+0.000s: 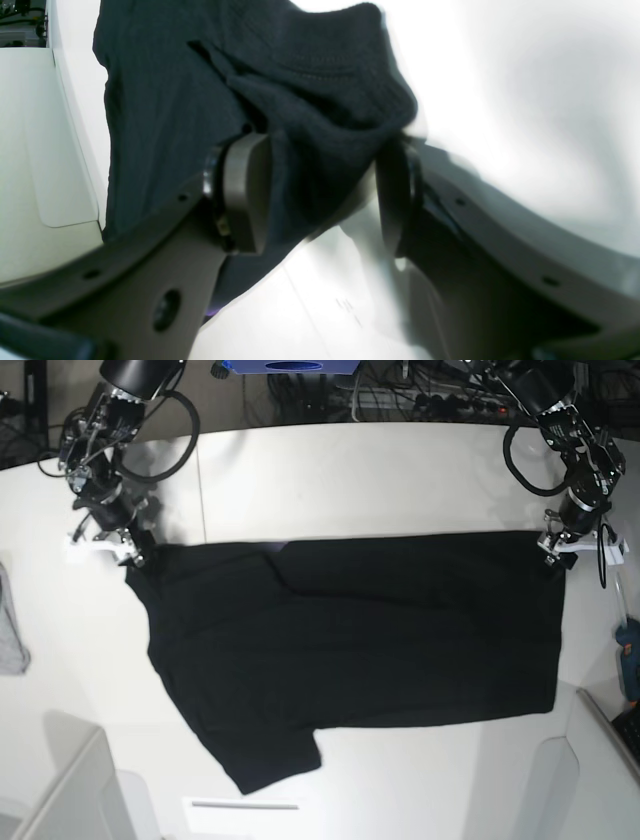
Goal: Fold the T-shirt properly
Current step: 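Drag the shirt further toward the robot with both grippers, then release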
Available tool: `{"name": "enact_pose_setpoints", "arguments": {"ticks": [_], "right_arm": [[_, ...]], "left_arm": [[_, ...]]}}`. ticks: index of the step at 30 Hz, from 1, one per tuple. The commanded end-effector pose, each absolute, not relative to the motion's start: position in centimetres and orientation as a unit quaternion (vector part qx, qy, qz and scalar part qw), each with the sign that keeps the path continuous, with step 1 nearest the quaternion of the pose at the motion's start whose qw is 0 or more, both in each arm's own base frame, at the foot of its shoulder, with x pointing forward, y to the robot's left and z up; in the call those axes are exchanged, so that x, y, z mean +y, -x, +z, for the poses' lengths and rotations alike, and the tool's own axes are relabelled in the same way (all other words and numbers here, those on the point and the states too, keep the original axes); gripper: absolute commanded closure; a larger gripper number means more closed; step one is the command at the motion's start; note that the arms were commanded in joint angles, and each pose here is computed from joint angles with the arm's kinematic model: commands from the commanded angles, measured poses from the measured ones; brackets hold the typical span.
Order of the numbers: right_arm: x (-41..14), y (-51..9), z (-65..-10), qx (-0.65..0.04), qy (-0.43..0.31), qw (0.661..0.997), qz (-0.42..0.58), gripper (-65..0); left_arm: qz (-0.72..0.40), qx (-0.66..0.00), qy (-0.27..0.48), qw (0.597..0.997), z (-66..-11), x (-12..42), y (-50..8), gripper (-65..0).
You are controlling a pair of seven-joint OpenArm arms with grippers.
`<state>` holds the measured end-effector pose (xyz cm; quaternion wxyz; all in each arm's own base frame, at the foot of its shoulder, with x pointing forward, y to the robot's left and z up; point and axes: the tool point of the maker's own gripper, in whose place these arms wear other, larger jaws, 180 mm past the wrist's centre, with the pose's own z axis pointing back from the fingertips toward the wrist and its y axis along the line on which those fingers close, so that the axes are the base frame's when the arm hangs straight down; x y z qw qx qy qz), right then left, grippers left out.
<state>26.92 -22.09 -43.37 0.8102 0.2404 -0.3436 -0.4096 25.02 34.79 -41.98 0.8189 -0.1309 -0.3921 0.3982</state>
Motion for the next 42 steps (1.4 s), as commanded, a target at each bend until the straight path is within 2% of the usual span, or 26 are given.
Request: {"name": "enact_pose_setpoints", "arguments": {"ticks": [1, 2, 4, 6, 8, 9, 13, 20, 29, 35, 42], "right_arm": [[-22.2, -27.1, -43.3, -0.338, -0.235, 0.816, -0.405, -31.4], [-22.2, -27.2, -43.3, -0.339, -0.234, 0.816, -0.404, -31.2], [-22.2, -27.5, -43.1, -0.343, -0.236, 0.815, -0.404, -31.2], [-22.3, -27.7, -42.9, -0.345, -0.236, 0.814, -0.404, -29.6], [-22.3, -27.9, -42.8, -0.347, -0.237, 0.813, -0.403, -22.5], [-22.3, -28.1, -42.7, -0.35, -0.238, 0.812, -0.401, -18.3], [-22.1, -28.3, -43.3, -0.342, -0.243, 0.813, -0.405, 0.0], [-22.6, -28.0, -43.6, -0.337, -0.239, 0.814, -0.408, 0.0], [-23.9, -27.1, -41.4, -0.366, -0.215, 0.819, -0.386, 0.0], [-24.3, -25.1, -40.8, -0.37, -0.197, 0.827, -0.375, 0.0], [-24.5, -22.6, -40.2, -0.369, -0.176, 0.837, -0.363, 0.0]], "left_arm": [[0.404, -0.36, 0.12, 0.832, -43.0, 34.7, -24.0, -39.2], [0.404, -0.36, 0.12, 0.832, -43.0, 34.7, -24.0, -38.8], [0.404, -0.361, 0.12, 0.832, -43.0, 34.7, -24.0, -31.9], [0.403, -0.36, 0.121, 0.832, -43.0, 34.6, -24.0, -17.9], [0.403, -0.36, 0.121, 0.832, -43.0, 34.6, -24.0, -2.6], [0.403, -0.36, 0.121, 0.832, -43.0, 34.6, -24.0, 0.0], [0.4, -0.359, 0.122, 0.835, -43.1, 34.5, -24.1, 0.0], [0.365, -0.347, 0.124, 0.855, -43.3, 32.8, -24.2, 0.0], [0.333, -0.373, 0.102, 0.86, -40.8, 33.0, -23.6, 0.0], [0.317, -0.336, 0.107, 0.88, -41.0, 32.0, -21.8, 0.0], [0.297, -0.339, 0.093, 0.888, -40.0, 31.8, -20.6, 0.0]]}}
